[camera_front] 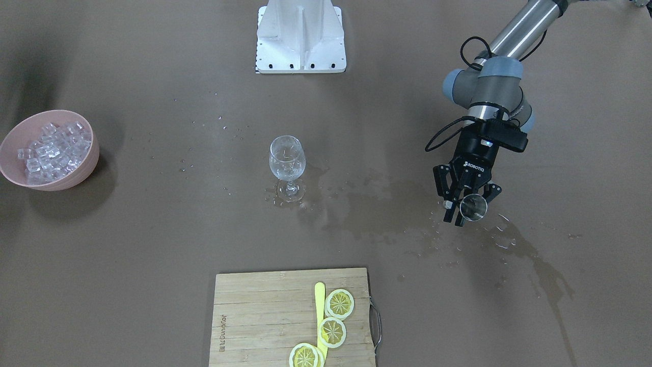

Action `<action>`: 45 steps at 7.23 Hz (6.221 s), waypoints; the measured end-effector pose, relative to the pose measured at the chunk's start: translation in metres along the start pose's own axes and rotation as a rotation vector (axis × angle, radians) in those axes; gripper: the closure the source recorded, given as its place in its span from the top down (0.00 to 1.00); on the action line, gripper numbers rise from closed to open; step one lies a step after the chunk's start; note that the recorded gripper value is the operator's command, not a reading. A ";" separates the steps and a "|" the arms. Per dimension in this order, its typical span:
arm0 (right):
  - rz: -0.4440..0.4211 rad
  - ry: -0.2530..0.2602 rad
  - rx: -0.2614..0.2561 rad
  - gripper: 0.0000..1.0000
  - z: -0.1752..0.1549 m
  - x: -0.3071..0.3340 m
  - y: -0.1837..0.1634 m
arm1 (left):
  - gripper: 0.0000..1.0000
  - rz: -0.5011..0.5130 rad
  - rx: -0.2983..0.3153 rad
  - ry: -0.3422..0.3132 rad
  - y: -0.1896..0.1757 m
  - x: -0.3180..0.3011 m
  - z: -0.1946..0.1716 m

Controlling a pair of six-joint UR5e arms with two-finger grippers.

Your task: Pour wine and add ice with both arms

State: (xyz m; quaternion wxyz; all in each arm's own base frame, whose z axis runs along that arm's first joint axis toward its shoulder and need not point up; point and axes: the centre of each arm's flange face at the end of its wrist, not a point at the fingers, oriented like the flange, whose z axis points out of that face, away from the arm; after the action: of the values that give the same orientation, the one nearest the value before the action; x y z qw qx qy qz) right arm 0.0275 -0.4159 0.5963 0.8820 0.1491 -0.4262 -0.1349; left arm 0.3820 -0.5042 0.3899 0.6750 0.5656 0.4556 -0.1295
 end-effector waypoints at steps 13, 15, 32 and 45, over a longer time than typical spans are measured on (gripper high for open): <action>0.125 -0.050 -0.018 1.00 0.007 0.010 0.019 | 0.00 0.316 0.006 0.168 -0.042 0.072 -0.009; 0.150 -0.066 -0.012 1.00 0.003 0.014 0.027 | 0.00 0.435 0.042 0.164 -0.033 0.113 -0.008; 0.223 -0.095 -0.015 1.00 0.011 0.035 0.030 | 0.00 1.287 -0.008 0.106 -0.009 0.262 -0.009; 0.244 -0.112 0.018 1.00 -0.003 0.041 0.033 | 0.00 1.604 -0.085 -0.040 -0.031 0.306 -0.031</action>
State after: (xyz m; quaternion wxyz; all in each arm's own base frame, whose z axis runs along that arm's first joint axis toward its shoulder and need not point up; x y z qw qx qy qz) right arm 0.0580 -0.4005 0.6361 0.8654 0.0963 -0.4907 -0.0310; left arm 0.5144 -0.3825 0.1390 0.5915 0.6919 -0.0971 0.4023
